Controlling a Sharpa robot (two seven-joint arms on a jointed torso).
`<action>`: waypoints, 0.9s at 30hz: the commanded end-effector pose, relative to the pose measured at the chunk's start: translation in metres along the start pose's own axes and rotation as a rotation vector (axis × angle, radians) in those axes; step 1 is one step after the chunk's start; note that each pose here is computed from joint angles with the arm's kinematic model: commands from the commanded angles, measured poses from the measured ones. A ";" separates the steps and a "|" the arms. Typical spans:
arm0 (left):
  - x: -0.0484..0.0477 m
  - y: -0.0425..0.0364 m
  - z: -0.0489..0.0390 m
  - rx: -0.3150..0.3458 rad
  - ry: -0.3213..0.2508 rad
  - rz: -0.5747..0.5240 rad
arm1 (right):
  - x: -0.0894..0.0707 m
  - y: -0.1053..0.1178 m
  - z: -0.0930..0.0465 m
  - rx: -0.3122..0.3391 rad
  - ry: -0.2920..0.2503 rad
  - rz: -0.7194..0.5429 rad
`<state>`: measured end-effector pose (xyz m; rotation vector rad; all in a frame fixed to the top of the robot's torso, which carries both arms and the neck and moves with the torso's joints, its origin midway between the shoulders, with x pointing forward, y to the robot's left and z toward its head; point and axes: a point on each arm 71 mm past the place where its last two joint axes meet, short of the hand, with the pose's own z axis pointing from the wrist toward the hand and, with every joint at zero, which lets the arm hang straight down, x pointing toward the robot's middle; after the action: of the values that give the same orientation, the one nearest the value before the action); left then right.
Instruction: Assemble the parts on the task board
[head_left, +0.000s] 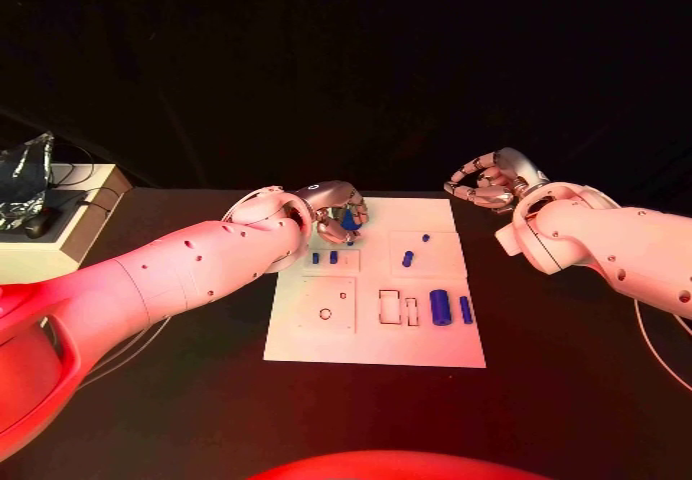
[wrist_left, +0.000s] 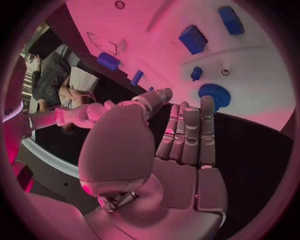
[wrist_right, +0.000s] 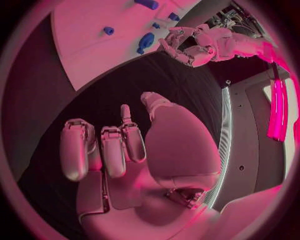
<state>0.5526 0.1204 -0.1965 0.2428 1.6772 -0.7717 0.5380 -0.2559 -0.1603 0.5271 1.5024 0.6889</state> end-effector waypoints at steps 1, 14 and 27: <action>0.0065 -0.0004 0.0014 -0.030 0.086 0.092 | 0.001 0.003 0.000 -0.024 -0.002 -0.011; 0.0126 -0.0015 0.0068 -0.068 0.121 0.146 | 0.001 0.004 0.000 -0.032 -0.010 -0.010; 0.0135 0.0012 0.0088 -0.092 0.112 0.159 | 0.002 0.005 0.000 -0.036 -0.010 -0.009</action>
<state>0.5566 0.1139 -0.2098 0.3468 1.7654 -0.5900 0.5376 -0.2526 -0.1592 0.5181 1.4894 0.6952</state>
